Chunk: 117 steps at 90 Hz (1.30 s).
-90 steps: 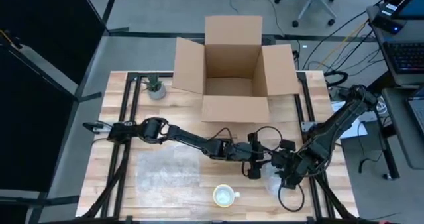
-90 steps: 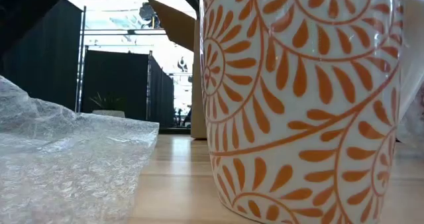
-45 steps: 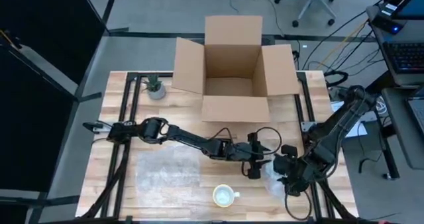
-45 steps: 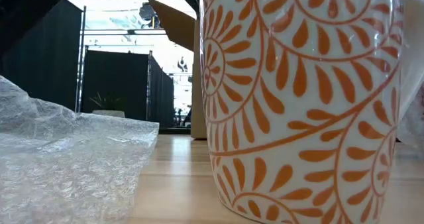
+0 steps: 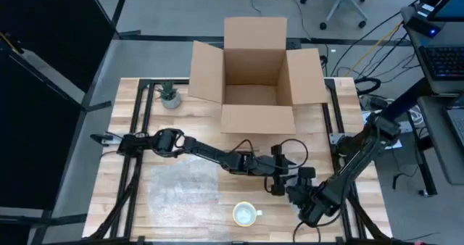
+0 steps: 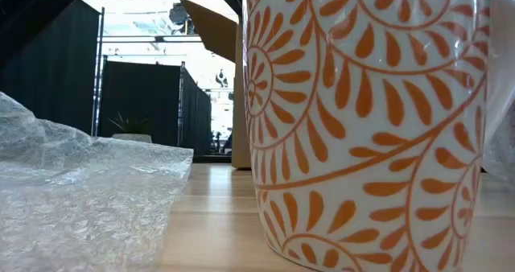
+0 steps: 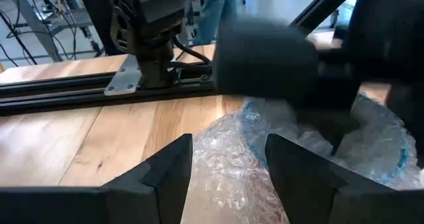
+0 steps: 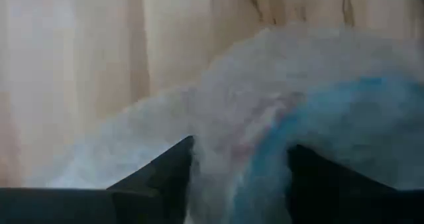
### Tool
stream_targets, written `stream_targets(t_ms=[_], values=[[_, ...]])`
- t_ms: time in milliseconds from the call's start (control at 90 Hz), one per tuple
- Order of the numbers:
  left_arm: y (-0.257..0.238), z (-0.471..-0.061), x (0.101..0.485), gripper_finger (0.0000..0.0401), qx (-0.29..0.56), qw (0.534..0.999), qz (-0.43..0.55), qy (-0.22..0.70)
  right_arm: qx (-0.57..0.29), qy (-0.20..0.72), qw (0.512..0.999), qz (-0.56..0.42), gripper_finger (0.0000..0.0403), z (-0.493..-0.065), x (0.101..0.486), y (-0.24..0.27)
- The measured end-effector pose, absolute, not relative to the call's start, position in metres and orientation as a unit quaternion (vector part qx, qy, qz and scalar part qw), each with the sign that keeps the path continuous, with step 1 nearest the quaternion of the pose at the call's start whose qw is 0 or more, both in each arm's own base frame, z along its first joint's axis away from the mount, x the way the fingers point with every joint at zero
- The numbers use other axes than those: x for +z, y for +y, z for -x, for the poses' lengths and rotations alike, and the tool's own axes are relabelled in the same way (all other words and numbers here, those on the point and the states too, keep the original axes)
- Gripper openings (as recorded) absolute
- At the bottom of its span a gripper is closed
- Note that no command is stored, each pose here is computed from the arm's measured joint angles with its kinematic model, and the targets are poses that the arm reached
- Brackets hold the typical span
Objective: Wrap mug
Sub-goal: Wrap the red patterned mug with bubble wrap, then put the wrapped red patterned mug into the card board box
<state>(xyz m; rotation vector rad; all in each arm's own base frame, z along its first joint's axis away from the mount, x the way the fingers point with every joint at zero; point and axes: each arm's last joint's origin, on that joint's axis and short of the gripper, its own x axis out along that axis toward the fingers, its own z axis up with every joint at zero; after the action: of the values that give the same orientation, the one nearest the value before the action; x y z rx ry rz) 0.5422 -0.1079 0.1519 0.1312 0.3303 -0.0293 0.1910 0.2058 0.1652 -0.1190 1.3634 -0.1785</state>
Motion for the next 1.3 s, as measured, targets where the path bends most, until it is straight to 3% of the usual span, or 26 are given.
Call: stream_targets(t_ms=[278,667,900,1067,1300], values=[[-0.108,-0.542,0.152,0.0187,-0.015,0.985,-0.064,0.161,-0.078,0.64,0.762,0.064,0.018,-0.194,0.157,0.208],[-0.108,-0.542,0.152,0.0187,-0.016,0.985,-0.064,0.161,-0.016,0.572,0.819,-0.034,0.018,-0.17,0.236,0.18],[-0.108,-0.542,0.152,0.0187,-0.016,0.985,-0.064,0.161,-0.004,0.542,0.837,-0.071,0.018,-0.158,0.262,0.166],[-0.108,-0.542,0.152,0.0187,-0.016,0.985,-0.064,0.161,-0.041,0.517,0.853,-0.06,0.018,-0.163,0.258,0.167],[-0.108,-0.542,0.152,0.0187,-0.016,0.985,-0.064,0.161,-0.08,0.554,0.828,-0.03,0.018,-0.178,0.222,0.185]])
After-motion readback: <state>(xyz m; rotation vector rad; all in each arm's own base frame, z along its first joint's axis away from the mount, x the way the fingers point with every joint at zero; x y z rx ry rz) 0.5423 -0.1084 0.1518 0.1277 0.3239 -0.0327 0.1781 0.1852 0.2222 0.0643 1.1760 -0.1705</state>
